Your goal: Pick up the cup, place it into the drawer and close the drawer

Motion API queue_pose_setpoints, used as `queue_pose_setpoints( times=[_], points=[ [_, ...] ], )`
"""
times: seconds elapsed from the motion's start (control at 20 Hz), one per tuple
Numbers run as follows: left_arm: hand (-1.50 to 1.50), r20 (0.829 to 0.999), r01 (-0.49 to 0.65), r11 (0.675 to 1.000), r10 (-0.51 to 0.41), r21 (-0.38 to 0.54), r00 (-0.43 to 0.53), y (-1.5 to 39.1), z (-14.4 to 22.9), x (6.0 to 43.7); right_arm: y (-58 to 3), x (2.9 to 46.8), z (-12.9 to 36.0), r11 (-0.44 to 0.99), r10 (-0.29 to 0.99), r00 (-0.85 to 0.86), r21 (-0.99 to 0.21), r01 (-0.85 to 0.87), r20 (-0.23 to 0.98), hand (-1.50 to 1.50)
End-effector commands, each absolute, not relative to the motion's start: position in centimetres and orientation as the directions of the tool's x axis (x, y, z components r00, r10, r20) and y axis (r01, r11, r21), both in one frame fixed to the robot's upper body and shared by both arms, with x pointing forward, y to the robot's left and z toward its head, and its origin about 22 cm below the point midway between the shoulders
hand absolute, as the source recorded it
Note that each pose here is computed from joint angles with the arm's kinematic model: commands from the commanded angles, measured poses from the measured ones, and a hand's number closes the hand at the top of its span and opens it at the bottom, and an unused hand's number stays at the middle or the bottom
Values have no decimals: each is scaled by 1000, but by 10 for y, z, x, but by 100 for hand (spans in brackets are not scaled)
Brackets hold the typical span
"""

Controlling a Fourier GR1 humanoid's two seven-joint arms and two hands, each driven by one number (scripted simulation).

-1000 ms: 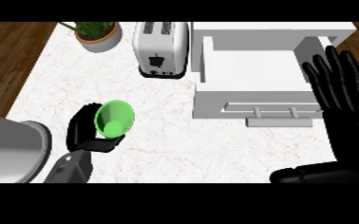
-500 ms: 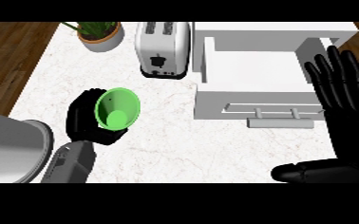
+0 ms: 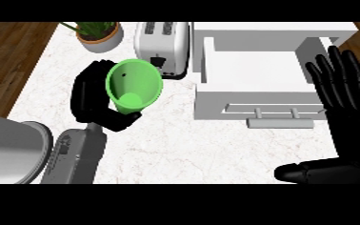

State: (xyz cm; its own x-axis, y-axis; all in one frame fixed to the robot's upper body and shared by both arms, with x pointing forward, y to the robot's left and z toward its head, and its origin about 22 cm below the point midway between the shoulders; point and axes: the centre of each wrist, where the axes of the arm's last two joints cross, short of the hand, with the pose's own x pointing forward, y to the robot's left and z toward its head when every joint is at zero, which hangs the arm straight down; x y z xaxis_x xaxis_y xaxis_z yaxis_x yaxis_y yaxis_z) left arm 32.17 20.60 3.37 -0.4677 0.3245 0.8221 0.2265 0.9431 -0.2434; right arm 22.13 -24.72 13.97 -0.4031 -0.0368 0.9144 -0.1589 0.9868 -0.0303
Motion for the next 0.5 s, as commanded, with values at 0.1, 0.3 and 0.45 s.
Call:
queue_pose_setpoints(
  times=[0.1, 0.3, 0.45],
  points=[
    [150, 812, 258, 942, 319, -215, -488, 178, 101, 318, -257, 216, 141, 987, -11, -408, -56, -151, 913, -150],
    [150, 819, 251, 951, 286, -180, -497, 141, 132, 357, -242, 234, 138, 987, -24, -422, -45, -153, 906, -150],
    [150, 822, 232, 958, 268, -170, -502, 136, 142, 358, -258, 232, 134, 988, -27, -410, -38, -151, 912, -150]
  ],
)
